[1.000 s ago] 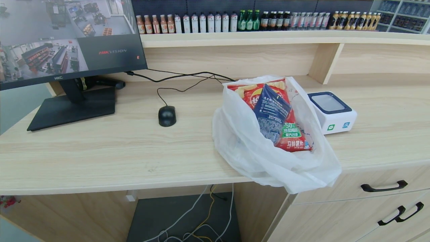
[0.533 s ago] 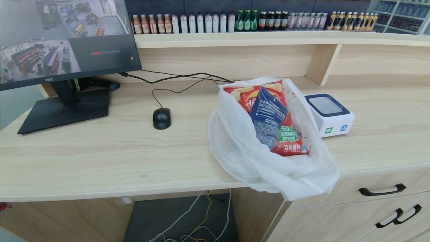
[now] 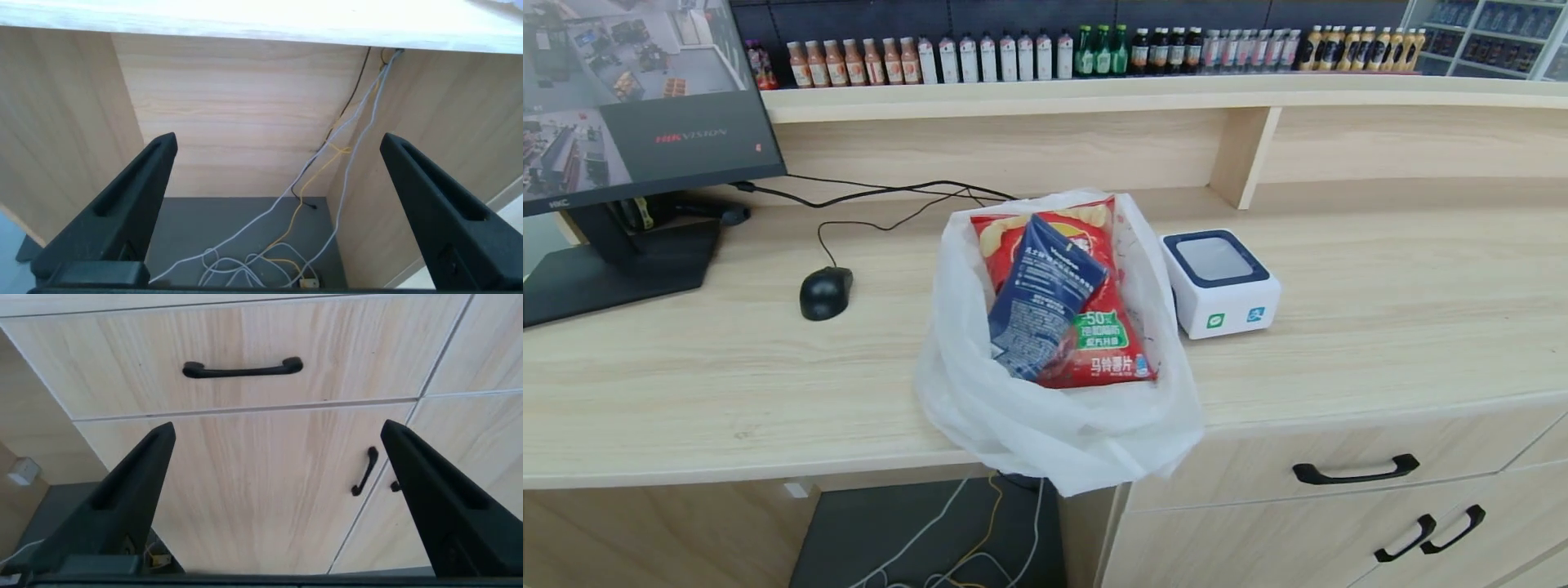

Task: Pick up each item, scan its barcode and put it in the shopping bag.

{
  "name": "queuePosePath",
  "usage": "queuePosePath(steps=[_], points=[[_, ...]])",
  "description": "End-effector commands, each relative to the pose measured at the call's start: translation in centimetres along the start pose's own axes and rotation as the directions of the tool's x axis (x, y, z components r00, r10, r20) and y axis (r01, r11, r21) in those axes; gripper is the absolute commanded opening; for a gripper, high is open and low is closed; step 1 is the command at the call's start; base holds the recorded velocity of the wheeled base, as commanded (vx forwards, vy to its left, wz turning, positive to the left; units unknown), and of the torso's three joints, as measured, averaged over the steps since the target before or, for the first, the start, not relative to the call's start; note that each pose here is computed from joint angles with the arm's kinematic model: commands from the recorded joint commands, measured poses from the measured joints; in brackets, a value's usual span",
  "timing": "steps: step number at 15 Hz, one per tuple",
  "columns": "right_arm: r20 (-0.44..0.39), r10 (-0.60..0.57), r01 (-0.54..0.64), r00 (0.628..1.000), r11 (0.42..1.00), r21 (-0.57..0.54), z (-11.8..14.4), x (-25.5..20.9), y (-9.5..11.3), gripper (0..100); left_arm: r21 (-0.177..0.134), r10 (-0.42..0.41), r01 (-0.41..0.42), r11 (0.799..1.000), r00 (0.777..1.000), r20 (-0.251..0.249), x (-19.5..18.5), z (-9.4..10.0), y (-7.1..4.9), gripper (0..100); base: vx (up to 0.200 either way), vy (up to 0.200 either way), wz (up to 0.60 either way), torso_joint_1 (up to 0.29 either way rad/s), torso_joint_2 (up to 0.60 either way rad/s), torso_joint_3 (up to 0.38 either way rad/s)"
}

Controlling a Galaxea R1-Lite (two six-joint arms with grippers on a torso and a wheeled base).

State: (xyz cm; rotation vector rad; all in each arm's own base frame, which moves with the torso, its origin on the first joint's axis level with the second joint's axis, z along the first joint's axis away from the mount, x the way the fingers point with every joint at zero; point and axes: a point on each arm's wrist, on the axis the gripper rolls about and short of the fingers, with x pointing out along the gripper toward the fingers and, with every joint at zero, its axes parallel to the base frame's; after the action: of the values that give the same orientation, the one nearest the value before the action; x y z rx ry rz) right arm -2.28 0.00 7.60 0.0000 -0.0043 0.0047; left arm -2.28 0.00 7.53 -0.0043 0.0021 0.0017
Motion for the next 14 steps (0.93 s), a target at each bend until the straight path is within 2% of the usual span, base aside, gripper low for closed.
queuePosePath(steps=[1, 11, 14], points=[[-0.001, 0.001, -0.001, 1.0, 1.0, 0.0, -0.01, 0.01, 0.0, 100, 0.0, 0.0, 0.0, 1.0, 1.0, 0.001, 0.0, 0.0, 0.0, 100, 0.0, -0.2, 0.0, 0.002, 0.0, 0.002], [0.0, 0.001, -0.001, 1.0, 1.0, 0.002, 0.04, 0.0, 0.0, 100, 0.0, 0.0, 0.0, 1.0, 1.0, 0.001, 0.0, 0.0, 0.0, 100, 0.0, -0.2, 0.0, 0.002, 0.0, 0.0], [0.0, 0.001, -0.001, 1.0, 1.0, 0.0, 0.04, 0.0, 0.0, 100, 0.0, 0.0, 0.0, 1.0, 1.0, 0.001, 0.0, 0.0, 0.0, 100, 0.0, 0.0, 0.0, 0.0, 0.0, 0.0]])
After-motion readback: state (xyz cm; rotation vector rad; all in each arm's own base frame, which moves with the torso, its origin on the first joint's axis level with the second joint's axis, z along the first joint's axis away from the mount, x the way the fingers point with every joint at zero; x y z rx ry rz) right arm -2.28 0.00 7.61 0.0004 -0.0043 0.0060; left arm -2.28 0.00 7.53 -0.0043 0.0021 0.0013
